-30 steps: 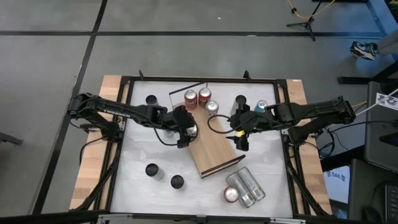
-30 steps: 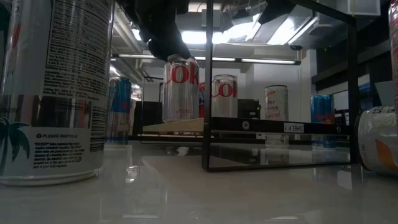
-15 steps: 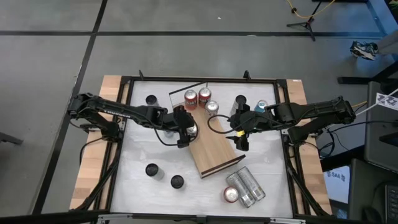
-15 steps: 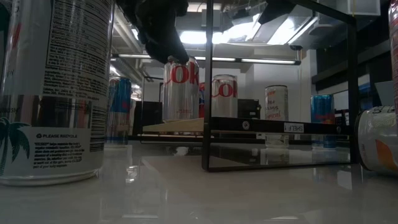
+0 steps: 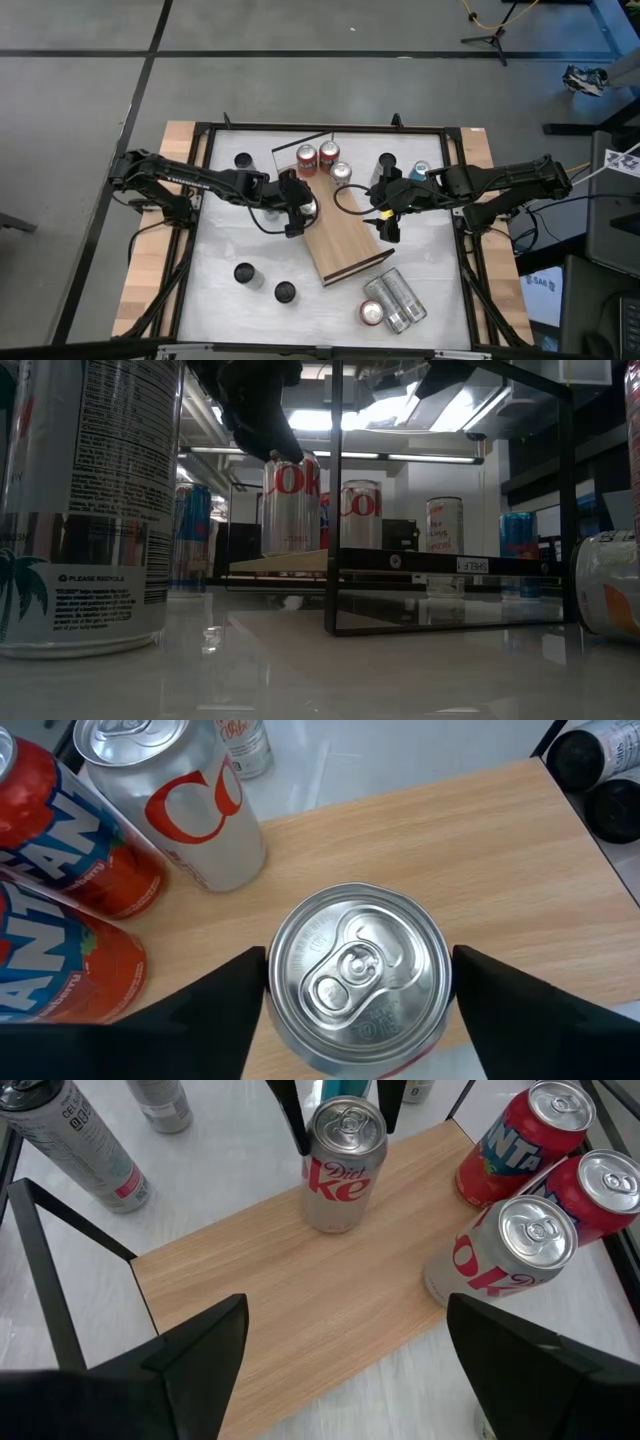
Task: Place canned beverage on shelf
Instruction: Align the white soda can with the other white soda can
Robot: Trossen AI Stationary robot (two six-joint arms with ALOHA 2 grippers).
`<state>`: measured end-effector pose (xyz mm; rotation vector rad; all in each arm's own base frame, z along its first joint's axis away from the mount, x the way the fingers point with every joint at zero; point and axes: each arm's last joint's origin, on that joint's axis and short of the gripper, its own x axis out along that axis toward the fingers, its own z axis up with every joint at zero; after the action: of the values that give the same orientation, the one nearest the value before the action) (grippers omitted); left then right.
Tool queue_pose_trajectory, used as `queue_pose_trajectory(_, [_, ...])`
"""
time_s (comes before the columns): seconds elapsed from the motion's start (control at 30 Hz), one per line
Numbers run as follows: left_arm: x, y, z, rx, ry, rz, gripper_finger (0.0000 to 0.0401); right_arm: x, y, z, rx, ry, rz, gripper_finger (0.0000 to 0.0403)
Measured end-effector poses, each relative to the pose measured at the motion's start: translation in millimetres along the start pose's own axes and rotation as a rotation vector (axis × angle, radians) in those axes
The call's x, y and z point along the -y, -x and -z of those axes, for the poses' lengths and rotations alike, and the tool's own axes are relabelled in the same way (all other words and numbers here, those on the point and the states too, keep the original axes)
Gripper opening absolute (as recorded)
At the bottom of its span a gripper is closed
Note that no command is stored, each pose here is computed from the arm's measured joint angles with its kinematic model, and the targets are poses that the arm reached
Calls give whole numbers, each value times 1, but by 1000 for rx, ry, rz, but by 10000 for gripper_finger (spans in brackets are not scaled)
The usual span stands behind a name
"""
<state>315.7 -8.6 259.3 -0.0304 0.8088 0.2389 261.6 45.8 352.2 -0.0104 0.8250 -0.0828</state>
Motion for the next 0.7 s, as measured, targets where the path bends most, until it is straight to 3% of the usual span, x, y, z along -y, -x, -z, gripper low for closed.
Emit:
queue_pose_trajectory(0.2, [0, 0, 0, -5, -3, -4, 261, 0, 0, 0, 0, 0, 0, 337])
queue_pose_trajectory(0.7, [-27, -4, -4, -1, 50, -64, 256, 0, 0, 0, 0, 1, 0, 337])
